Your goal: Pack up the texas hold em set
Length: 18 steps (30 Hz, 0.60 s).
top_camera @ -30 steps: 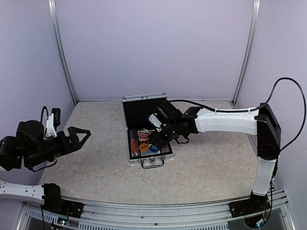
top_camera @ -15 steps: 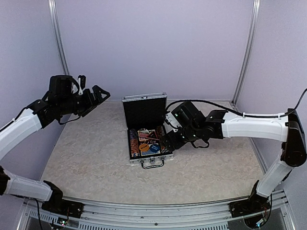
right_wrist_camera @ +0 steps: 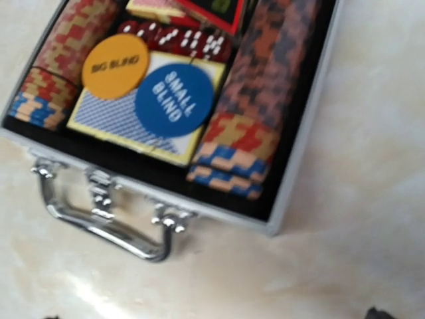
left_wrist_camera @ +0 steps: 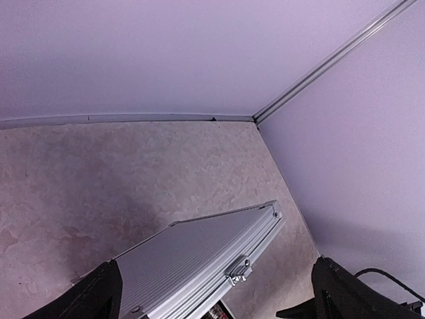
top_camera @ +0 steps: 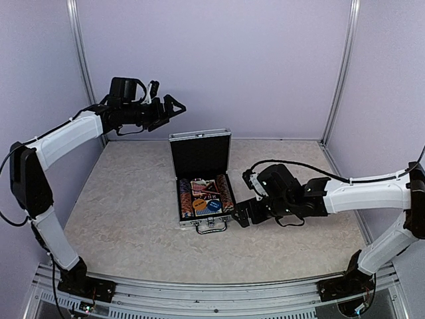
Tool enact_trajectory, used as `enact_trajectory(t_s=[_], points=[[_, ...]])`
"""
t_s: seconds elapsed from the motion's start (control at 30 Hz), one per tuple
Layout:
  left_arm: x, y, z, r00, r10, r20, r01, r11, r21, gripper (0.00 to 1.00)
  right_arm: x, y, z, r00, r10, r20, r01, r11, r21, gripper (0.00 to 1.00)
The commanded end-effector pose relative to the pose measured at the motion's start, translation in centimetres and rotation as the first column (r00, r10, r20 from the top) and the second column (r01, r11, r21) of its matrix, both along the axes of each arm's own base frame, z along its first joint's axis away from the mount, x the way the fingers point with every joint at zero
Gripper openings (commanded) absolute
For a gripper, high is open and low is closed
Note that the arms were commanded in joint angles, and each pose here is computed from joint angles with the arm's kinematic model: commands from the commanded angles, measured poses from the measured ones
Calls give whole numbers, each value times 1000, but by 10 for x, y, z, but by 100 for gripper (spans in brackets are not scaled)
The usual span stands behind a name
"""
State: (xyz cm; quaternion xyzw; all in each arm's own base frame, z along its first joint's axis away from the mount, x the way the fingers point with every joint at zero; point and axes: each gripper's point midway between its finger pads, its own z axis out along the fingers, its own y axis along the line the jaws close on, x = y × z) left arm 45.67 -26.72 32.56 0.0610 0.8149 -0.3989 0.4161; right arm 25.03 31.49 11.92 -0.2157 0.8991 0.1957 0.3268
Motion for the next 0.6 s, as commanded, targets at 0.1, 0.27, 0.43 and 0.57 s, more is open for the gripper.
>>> enact_trajectory(t_s=[0.1, 0.27, 0.43, 0.57], points=[[-7, -21, -22, 988, -157, -7, 157, 988, -17, 95, 2, 28, 26, 995, -70, -65, 89, 926, 366, 100], [-16, -32, -38, 977, -213, -26, 213, 977, -22, 90, 9, 43, 22, 991, -82, -105, 120, 895, 430, 99], [-28, -40, -50, 970, -241, -36, 240, 970, -23, 89, 20, 64, 14, 989, -63, -137, 124, 862, 492, 91], [-36, -44, -57, 966, -256, -46, 255, 967, -22, 89, 27, 69, 5, 980, -67, -189, 162, 818, 552, 78]])
